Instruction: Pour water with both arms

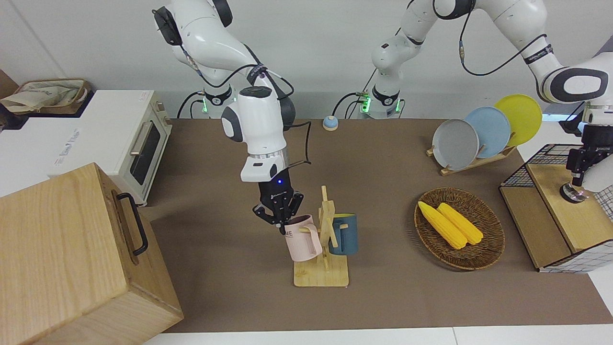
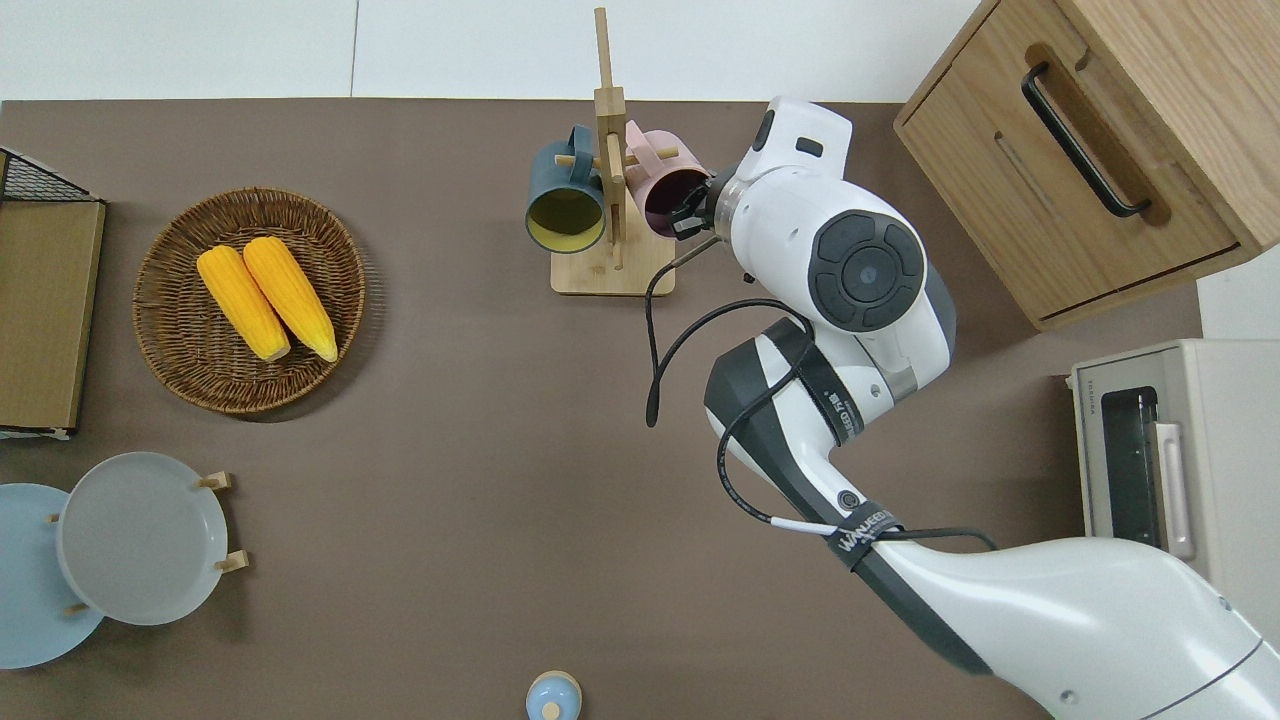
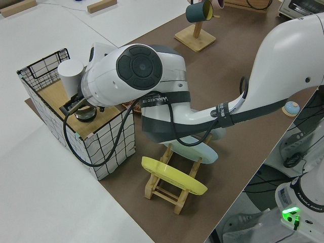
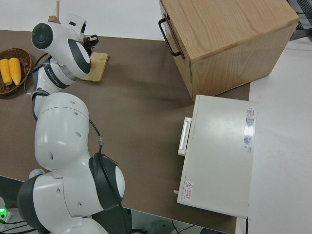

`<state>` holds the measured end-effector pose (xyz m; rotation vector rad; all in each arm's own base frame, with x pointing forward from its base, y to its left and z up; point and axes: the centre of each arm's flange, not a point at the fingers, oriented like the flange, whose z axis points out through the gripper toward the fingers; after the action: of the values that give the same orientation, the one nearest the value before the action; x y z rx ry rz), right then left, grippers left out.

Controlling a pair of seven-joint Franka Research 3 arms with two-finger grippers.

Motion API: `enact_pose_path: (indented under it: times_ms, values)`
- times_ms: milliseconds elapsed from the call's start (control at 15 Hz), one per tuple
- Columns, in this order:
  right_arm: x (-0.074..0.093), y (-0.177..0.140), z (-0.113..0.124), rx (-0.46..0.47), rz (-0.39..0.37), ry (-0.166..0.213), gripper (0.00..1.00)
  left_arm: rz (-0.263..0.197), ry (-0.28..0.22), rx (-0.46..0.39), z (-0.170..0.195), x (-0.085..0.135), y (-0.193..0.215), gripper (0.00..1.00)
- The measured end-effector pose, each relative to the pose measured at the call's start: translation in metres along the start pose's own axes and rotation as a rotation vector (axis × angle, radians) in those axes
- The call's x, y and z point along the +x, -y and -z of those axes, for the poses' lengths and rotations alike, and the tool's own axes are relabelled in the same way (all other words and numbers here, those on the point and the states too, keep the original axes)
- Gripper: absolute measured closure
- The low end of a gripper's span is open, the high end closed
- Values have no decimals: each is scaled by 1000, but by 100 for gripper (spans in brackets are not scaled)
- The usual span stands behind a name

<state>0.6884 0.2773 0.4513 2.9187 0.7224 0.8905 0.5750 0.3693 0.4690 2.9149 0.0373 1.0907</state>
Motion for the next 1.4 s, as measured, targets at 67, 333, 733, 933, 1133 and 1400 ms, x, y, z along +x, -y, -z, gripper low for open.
enact_pose_path:
  times_ms: [67, 333, 733, 933, 1133, 1400]
  values:
    - [0, 0, 0, -1, 2, 1, 95, -2, 1, 1, -2, -1, -1, 28]
    - [2, -8, 3, -14, -2, 9, 95, -5, -1, 6, -2, -1, -1, 34]
    - [2, -24, 10, -35, 5, 27, 95, -7, -1, 8, -2, 0, -1, 34]
    - [0, -39, 14, -49, 14, 30, 95, -8, 14, 21, -1, 2, -2, 34]
    - [-3, -46, 17, -57, 20, 36, 95, 1, 32, 55, 7, 13, -4, 34]
    - [-9, -64, 30, -78, 59, 46, 95, 30, 34, 30, 37, 46, -12, 34]
